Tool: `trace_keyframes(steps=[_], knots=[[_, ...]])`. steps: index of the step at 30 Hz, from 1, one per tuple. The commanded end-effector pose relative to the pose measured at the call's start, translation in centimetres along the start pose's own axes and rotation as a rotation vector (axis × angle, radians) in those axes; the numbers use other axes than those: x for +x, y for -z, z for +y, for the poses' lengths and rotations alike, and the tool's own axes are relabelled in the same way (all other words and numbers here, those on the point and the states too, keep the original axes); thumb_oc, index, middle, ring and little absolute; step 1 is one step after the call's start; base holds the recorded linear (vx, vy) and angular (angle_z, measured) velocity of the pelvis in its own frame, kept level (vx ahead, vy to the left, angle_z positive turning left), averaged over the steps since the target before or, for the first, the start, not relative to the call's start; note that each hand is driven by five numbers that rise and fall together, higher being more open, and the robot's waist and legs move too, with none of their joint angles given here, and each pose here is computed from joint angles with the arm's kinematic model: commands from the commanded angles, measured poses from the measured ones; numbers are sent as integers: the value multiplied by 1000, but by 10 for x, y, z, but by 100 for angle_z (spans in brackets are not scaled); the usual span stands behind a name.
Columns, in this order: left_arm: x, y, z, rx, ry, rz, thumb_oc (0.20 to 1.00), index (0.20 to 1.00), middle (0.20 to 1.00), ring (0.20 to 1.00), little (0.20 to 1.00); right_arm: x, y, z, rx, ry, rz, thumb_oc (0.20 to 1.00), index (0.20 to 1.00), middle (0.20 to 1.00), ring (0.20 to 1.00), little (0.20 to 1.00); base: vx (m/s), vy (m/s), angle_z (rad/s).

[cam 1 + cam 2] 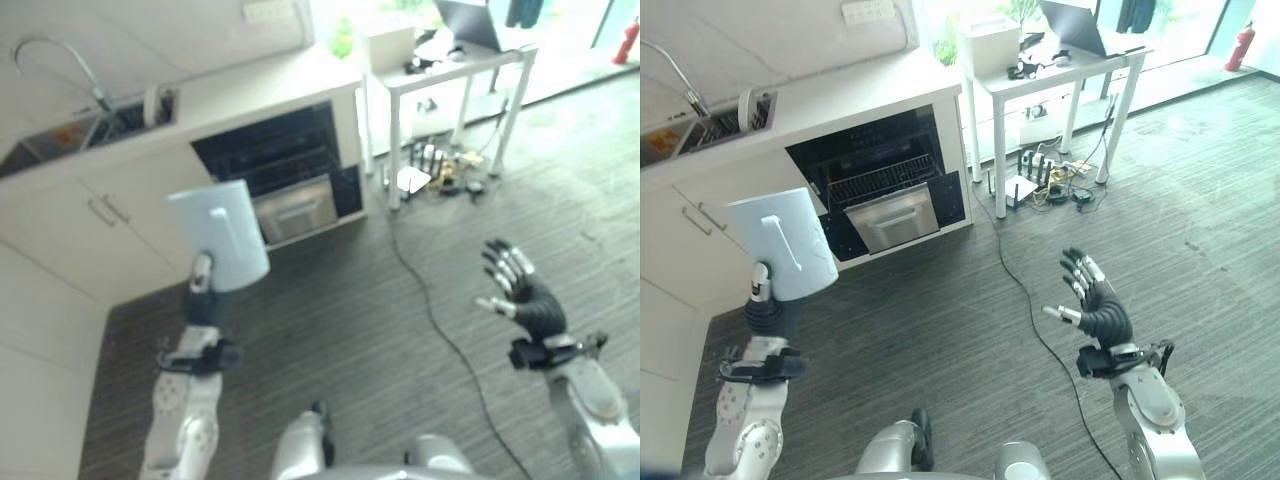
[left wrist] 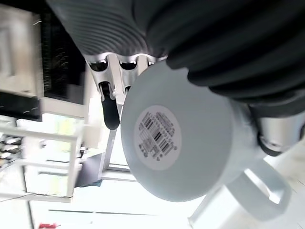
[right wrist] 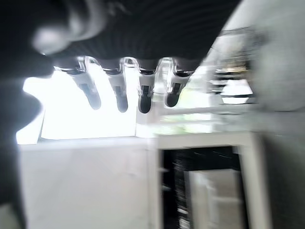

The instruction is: Place the dishes in the dishwasher.

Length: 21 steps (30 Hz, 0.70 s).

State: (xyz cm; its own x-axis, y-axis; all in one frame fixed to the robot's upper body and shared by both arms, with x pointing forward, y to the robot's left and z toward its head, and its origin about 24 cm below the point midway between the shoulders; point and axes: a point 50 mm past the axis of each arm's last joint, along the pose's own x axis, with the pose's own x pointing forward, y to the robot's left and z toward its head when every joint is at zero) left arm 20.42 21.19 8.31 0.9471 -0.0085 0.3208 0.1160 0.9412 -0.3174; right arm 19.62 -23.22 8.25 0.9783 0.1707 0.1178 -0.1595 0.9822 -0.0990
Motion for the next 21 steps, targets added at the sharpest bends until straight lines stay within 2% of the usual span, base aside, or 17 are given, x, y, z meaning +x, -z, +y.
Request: trace_keyframes(steps=[1, 5, 15, 19, 21], knots=[[11, -42, 0, 84, 50, -201, 200, 200, 200, 200, 200, 17, -40, 0, -22, -34, -234, 1000, 1000, 1000, 1000, 1000, 212, 222, -4], [15, -48, 2, 90, 52, -219, 200, 200, 200, 200, 200, 13, -40, 3, -15, -48, -230, 1000, 1000, 1000, 1000, 1000, 169, 193, -24], [27, -56, 3, 114, 47, -251, 200, 200, 200, 200, 200, 31, -44, 6, -21, -44, -257, 1000, 1000, 1000, 1000, 1000, 115, 186, 9], [28, -56, -2, 185, 86, -247, 200, 200, 200, 200, 200, 31, -43, 12, -21, -61, -267, 1000, 1000, 1000, 1000, 1000, 171, 317, 23], [36, -60, 0, 246, 68, -251, 200, 200, 200, 200, 200, 32, -41, 12, -40, -61, -256, 1000, 1000, 1000, 1000, 1000, 287, -52, 40]])
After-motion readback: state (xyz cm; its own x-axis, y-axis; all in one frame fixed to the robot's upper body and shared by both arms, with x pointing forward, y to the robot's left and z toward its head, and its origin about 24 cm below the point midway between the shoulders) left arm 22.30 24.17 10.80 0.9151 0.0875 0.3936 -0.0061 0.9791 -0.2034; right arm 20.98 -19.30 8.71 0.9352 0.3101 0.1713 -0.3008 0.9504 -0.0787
